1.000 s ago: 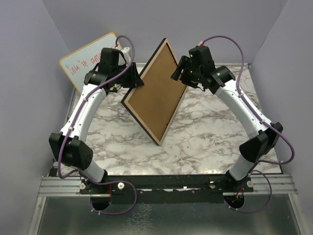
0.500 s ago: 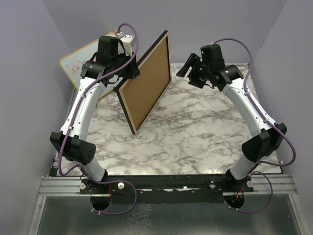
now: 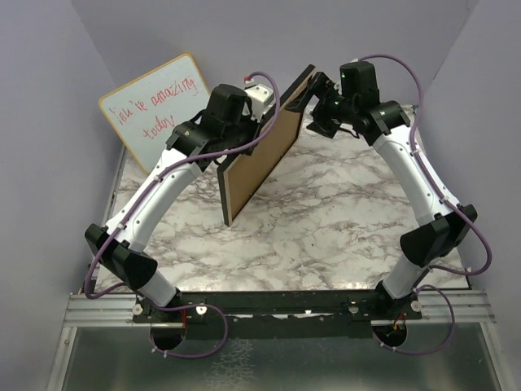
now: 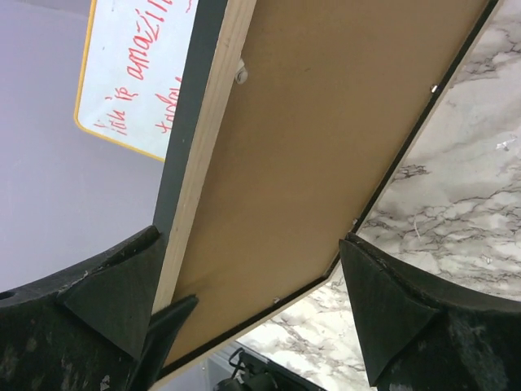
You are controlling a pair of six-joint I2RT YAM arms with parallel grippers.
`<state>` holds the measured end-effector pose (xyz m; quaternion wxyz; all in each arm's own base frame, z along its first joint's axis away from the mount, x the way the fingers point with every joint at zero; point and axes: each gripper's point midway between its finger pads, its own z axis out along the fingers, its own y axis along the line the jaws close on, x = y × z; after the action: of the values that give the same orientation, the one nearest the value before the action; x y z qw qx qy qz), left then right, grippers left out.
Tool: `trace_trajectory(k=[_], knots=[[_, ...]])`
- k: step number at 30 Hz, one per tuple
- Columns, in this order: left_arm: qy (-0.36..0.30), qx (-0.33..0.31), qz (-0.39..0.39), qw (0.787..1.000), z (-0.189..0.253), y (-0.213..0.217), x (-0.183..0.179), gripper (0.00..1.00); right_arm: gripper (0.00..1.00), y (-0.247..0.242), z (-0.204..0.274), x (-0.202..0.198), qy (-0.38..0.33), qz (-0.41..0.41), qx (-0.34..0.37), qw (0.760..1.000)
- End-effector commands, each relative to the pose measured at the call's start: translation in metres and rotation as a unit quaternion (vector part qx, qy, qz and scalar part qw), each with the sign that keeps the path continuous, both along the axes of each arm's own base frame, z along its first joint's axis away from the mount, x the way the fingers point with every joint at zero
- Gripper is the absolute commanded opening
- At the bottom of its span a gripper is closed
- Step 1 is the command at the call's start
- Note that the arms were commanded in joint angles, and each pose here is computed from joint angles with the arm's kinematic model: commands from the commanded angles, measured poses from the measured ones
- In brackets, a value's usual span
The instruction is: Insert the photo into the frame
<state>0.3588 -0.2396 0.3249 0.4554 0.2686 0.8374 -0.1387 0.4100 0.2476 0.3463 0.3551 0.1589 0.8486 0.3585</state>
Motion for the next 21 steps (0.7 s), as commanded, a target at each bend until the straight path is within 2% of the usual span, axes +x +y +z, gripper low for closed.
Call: trace_trajectory(k=[1, 7, 13, 14, 21], knots=[[-0.069, -0.009, 0.024, 0.997, 0.033, 0.001, -0.010, 0.00, 0.93, 0.009, -0.009, 0.005, 0.035, -0.003, 0.015, 0.999], [-0.069, 0.009, 0.020, 0.997, 0.023, -0.013, -0.016, 0.00, 0.93, 0.017, 0.007, 0.014, 0.027, 0.000, 0.037, 0.999], [-0.069, 0.005, 0.004, 0.998, 0.022, -0.031, -0.018, 0.00, 0.91, 0.020, -0.018, 0.015, 0.070, 0.005, 0.021, 0.997], [-0.067, 0.000, 0.003, 0.998, 0.022, -0.035, -0.017, 0.03, 0.91, 0.019, -0.024, 0.015, 0.080, 0.004, 0.014, 0.997], [-0.041, -0.023, -0.028, 0.999, 0.012, -0.055, -0.029, 0.09, 0.84, 0.014, -0.040, 0.020, 0.100, 0.000, -0.024, 0.995]])
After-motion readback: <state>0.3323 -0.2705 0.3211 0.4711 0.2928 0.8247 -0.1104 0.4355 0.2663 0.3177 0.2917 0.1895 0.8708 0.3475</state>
